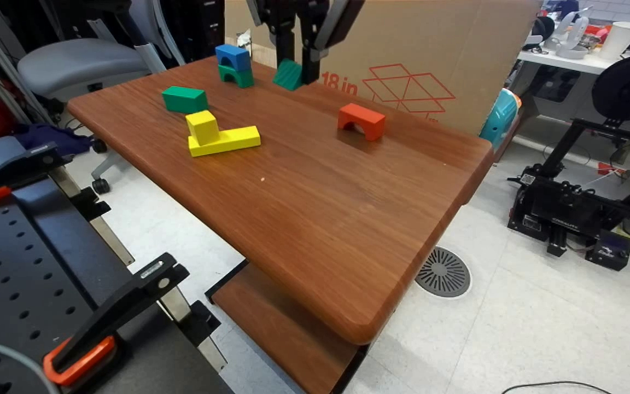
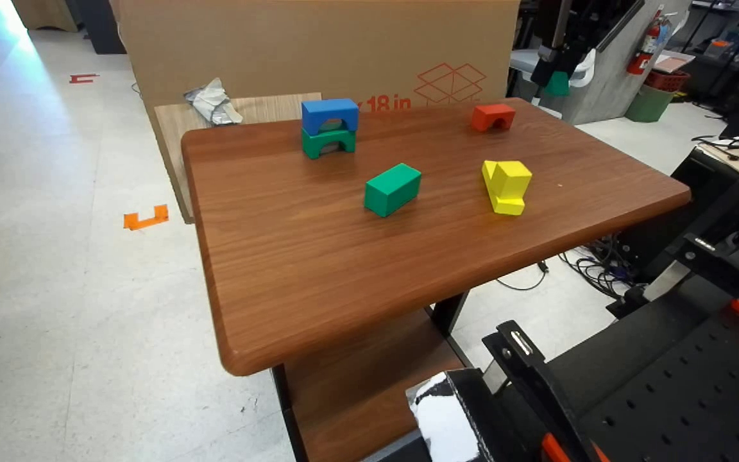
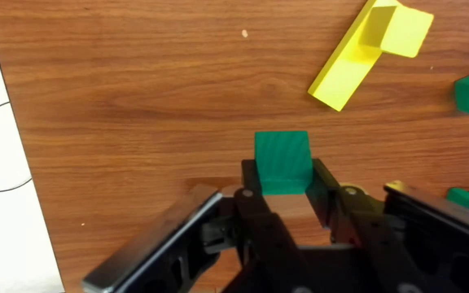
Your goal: Remove the green triangle from the top of the stack.
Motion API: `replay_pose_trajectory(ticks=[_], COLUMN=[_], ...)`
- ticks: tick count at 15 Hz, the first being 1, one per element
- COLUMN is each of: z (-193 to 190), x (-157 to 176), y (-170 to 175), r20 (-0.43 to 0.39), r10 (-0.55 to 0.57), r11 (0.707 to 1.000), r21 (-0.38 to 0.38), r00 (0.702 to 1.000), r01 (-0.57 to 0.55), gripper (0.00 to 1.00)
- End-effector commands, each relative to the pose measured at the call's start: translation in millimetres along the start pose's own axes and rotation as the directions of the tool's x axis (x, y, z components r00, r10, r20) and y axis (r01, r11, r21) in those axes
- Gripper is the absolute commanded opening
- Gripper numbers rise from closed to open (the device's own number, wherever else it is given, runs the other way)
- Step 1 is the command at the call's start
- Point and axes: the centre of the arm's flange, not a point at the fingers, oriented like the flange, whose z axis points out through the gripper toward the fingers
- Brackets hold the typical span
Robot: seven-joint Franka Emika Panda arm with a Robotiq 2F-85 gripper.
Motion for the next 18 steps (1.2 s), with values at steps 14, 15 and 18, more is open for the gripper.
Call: replay_pose_trajectory(ticks=[14,15,18], z=[98.1,96.8,81.4], x=[39.3,38.1,21.7], y=[55.0,53.8,43.6], r20=[0.185,0.184,0.173], r10=[-0.034,-0.040,-0.086], r11=[0.999,0.999,0.996], r21=[-0.030,-0.029,-0.013], r00=[0.982,0.982,0.981], r01=[0.040,0.046,0.090], gripper=[0.44,0.59,0.81])
